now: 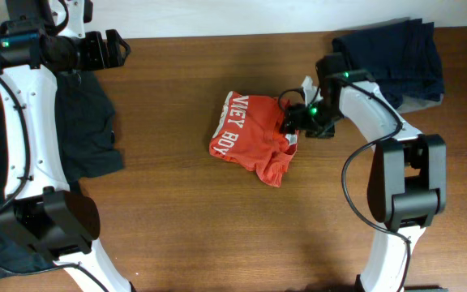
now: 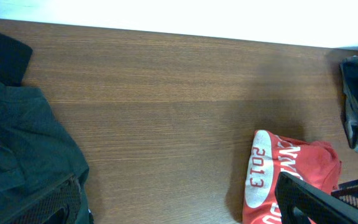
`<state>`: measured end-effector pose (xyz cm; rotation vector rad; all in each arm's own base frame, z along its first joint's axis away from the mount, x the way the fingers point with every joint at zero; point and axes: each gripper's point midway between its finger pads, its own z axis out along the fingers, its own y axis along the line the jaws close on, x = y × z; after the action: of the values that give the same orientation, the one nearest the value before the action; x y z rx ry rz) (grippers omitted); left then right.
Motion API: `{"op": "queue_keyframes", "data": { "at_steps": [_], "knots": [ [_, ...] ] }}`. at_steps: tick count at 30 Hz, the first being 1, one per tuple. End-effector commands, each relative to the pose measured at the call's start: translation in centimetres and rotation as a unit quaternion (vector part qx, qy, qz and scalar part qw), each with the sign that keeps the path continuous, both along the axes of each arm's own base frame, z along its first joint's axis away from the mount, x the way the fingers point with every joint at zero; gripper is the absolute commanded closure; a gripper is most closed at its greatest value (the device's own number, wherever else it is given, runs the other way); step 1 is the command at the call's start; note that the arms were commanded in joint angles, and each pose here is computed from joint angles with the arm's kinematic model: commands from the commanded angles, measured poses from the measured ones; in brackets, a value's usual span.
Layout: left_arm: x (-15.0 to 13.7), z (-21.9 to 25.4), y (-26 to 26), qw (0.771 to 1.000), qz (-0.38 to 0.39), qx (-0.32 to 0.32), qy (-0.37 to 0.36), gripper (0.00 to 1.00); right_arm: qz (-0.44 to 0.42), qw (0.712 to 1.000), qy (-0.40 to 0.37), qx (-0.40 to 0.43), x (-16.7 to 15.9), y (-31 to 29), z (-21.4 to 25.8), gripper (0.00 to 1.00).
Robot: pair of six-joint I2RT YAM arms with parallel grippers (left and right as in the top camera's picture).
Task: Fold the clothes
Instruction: 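Grasp the red shirt bundle's right side with the right gripper, then lift and carry the red bundle right onto the navy clothing stack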
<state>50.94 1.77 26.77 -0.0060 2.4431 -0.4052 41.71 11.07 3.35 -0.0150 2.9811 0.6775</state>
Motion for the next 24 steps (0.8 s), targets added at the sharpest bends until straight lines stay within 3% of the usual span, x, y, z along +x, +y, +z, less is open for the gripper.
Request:
{"op": "queue_keyframes", "data": {
  "at_steps": [1,7,10,12,15,17,24],
  "knots": [
    [-0.4,1.6,-0.1,1.000,-0.007,0.009,-0.020,0.01,0.014,0.996,0.009,0.084,-1.3,2.2,-0.7,0.11],
    [-0.4,1.6,-0.1,1.000,-0.008,0.009,-0.020,0.01,-0.008,0.992,0.011,0.126,-1.4,3.3,-2.0,0.11],
    [-0.4,1.6,-0.1,1.000,-0.007,0.009,-0.020,0.01,-0.009,0.989,0.016,0.149,-1.4,4.5,-1.9,0.21],
    [-0.4,1.6,-0.1,1.000,-0.007,0.009,-0.020,0.01,-0.008,0.989,0.016,0.150,-1.4,5.1,-1.9,0.34],
    [-0.4,1.6,-0.1,1.000,-0.007,0.009,-0.020,0.01,-0.006,0.988,0.008,0.152,-1.1,5.7,-1.8,0.76],
    [-0.4,1.6,-0.1,1.000,-0.007,0.009,-0.019,0.01,-0.014,0.988,0.005,0.153,-0.7,5.7,-1.7,0.96],
    [-0.4,1.6,-0.1,1.000,-0.007,0.009,-0.020,0.01,-0.038,0.980,-0.033,0.192,1.7,3.9,2.0,0.96]
  ]
}}
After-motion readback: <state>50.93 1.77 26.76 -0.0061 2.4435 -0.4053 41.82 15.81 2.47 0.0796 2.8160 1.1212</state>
